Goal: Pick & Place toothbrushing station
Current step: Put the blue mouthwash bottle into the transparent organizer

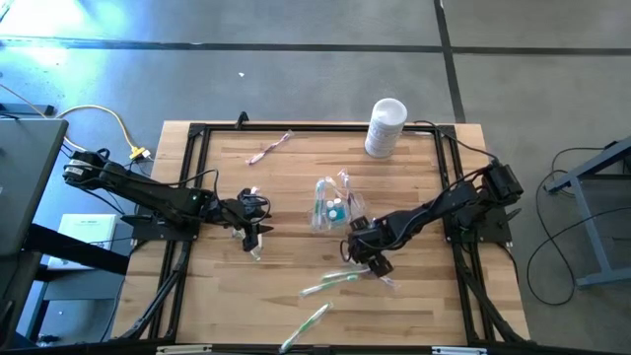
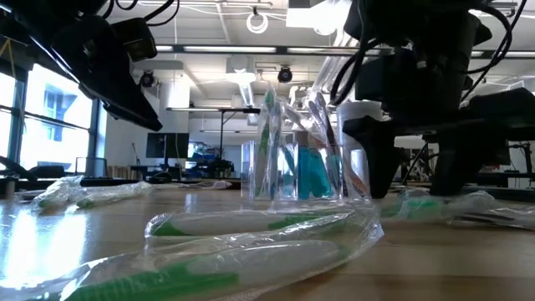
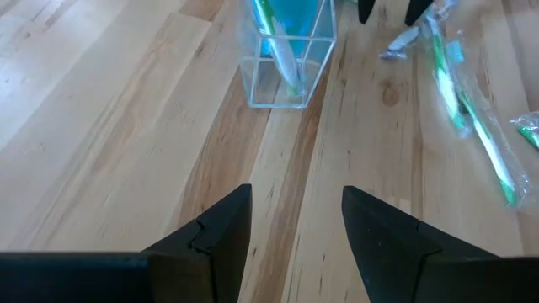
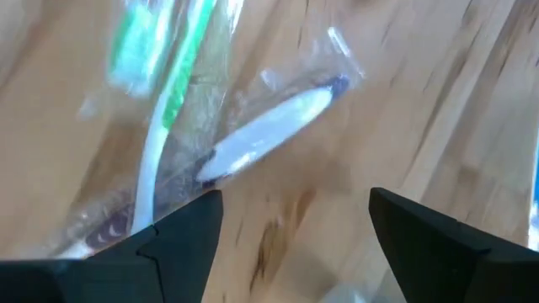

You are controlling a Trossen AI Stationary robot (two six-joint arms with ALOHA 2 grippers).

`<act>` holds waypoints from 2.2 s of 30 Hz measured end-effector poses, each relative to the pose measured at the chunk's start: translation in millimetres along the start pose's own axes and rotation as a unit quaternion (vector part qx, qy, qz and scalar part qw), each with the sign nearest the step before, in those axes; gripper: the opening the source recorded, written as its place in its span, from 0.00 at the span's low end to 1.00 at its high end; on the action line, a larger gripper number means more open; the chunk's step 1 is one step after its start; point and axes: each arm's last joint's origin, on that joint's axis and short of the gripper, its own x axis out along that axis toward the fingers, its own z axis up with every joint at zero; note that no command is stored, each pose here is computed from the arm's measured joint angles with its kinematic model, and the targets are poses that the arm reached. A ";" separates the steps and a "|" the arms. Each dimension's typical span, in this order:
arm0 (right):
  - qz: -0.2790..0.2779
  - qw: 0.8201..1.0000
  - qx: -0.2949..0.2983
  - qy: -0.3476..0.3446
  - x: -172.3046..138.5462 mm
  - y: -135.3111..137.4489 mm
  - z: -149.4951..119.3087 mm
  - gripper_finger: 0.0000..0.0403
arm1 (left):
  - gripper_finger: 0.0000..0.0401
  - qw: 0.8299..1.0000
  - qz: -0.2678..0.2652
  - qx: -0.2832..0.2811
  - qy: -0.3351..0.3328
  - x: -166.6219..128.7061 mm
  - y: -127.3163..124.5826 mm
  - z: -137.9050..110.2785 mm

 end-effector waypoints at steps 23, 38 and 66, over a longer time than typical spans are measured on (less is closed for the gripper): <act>-0.045 0.985 -0.147 0.082 -2.7 3.7 -11.6 0.73 | 0.45 1.000 -0.010 -0.006 -0.019 -0.1 -1.7 3.7; -0.054 0.976 -0.158 0.139 -4.8 1.8 -21.9 0.73 | 0.45 1.000 -0.010 -0.006 -0.019 -0.1 -1.7 3.7; 0.002 0.978 -0.150 0.144 -3.3 -18.8 -29.8 0.26 | 0.45 1.000 -0.008 -0.004 -0.019 0.0 -1.6 3.8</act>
